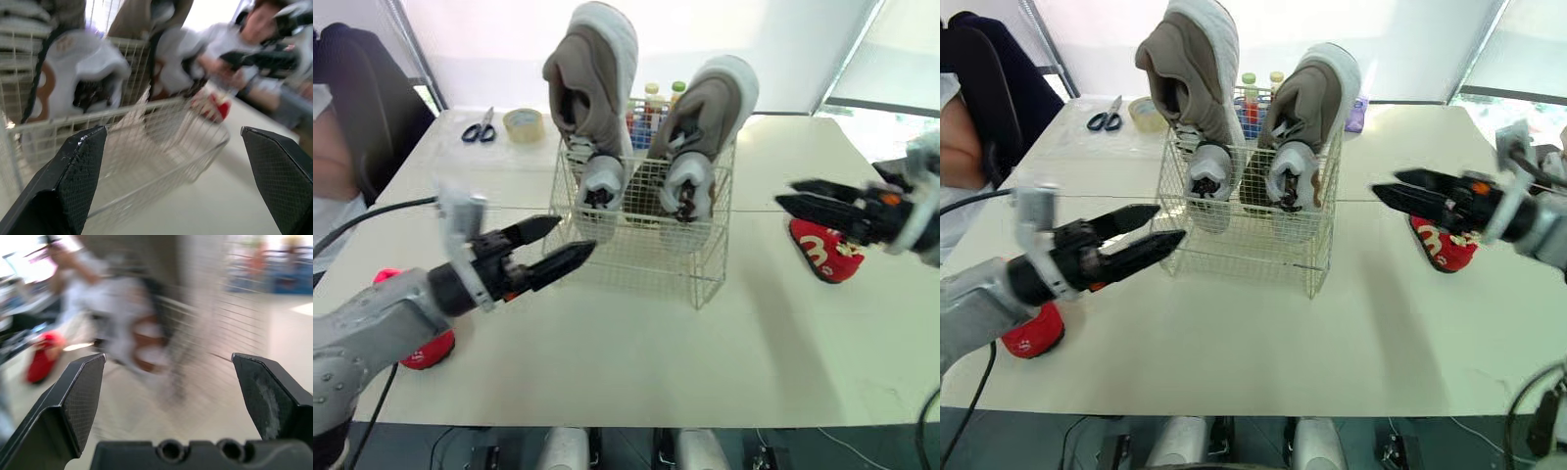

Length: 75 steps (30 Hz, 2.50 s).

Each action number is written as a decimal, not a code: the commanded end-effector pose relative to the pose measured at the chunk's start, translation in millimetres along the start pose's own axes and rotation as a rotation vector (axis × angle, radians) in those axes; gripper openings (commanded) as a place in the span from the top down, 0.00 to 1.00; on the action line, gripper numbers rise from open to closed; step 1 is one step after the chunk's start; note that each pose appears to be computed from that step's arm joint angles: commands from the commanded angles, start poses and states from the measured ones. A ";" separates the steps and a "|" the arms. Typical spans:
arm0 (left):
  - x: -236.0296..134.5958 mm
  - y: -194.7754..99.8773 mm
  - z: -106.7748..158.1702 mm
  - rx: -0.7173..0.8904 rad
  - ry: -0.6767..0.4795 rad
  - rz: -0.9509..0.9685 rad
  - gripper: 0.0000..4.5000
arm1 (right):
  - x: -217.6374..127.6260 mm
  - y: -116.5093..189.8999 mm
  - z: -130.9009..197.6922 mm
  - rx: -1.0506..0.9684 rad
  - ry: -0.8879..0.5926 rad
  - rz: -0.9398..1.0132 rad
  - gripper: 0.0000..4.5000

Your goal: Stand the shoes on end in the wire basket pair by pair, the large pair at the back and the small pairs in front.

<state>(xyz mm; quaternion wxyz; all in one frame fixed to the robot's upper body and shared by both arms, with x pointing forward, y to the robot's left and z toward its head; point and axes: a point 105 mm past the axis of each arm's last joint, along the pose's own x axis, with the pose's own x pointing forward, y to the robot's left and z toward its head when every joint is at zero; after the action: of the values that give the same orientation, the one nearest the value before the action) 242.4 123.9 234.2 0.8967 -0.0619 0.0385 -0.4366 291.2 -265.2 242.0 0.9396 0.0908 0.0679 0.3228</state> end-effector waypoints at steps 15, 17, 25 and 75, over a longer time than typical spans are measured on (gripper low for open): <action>26.2 -80.0 -37.7 -0.033 0.063 -0.523 0.00 | -57.1 -38.6 -74.7 -0.139 -0.069 -0.705 0.00; 23.6 -82.1 -40.9 -0.023 0.080 -0.528 0.00 | -53.1 -47.6 -87.1 -0.117 -0.067 -0.732 0.00; 18.8 -75.0 -37.2 -0.037 0.068 -0.473 0.00 | -41.6 -74.8 -119.5 -0.056 -0.088 -0.808 0.00; -8.1 -24.9 126.4 -0.299 -0.433 -0.563 0.00 | 65.2 151.8 116.8 -0.750 -0.337 0.755 0.56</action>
<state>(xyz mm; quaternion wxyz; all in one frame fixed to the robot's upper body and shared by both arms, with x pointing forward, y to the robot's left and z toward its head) 244.2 123.6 354.3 0.7093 -0.3054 -0.0843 -0.6297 286.1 -123.6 370.1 0.7423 -0.1561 -0.2073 0.6178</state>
